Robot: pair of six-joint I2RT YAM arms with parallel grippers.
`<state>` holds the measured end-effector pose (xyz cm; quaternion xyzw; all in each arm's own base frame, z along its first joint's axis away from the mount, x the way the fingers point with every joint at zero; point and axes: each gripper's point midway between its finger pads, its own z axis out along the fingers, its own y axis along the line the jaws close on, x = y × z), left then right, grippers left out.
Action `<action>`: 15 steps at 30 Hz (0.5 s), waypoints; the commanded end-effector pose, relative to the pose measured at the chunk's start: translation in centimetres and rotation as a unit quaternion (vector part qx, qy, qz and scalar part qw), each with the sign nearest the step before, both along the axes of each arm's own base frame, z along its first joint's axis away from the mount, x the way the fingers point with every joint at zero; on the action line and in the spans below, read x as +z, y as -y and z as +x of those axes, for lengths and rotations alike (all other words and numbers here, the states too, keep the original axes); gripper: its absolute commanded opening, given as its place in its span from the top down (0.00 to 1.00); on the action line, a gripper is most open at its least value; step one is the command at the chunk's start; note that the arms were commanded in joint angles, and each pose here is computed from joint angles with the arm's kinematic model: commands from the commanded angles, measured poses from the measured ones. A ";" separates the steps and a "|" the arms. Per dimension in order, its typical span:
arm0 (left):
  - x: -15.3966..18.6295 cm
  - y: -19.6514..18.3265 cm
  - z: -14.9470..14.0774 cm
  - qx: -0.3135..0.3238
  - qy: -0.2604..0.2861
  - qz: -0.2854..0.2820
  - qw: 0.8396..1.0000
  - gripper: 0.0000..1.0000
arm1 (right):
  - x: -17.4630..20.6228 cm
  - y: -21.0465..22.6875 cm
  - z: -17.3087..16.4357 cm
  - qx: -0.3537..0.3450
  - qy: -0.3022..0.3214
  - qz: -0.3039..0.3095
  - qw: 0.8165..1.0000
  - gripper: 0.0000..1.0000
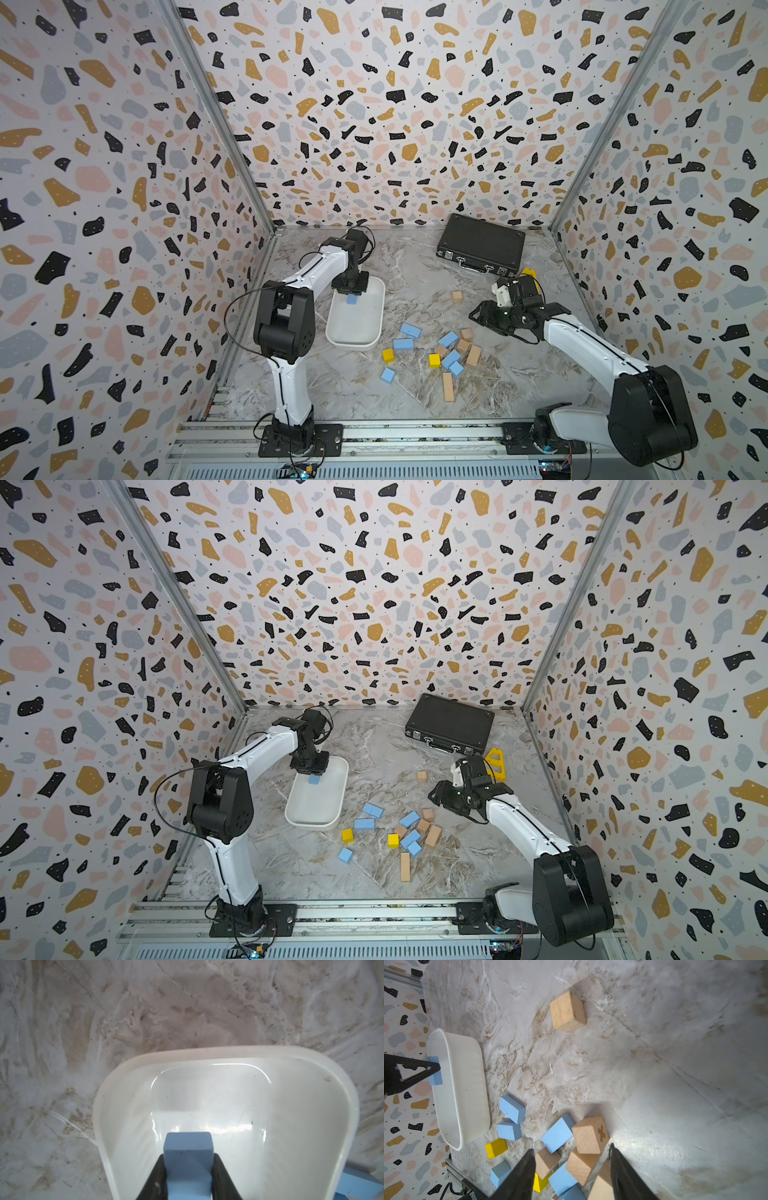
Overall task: Pick out the blue building blocks
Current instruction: Place the building block in the storage box.
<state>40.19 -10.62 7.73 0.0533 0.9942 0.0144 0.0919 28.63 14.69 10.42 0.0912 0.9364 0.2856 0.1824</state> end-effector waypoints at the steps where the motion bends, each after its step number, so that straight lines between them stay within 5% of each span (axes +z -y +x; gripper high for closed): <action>1: -1.2 -0.7 1.2 0.021 0.013 0.010 1.000 0.77 | 0.7 0.2 -0.3 -0.002 0.007 -0.006 1.000 0.41; 15: -4.2 -1.6 1.0 0.031 -0.012 0.020 0.999 0.76 | 0.6 0.6 -0.6 -0.002 0.008 -0.016 1.000 0.41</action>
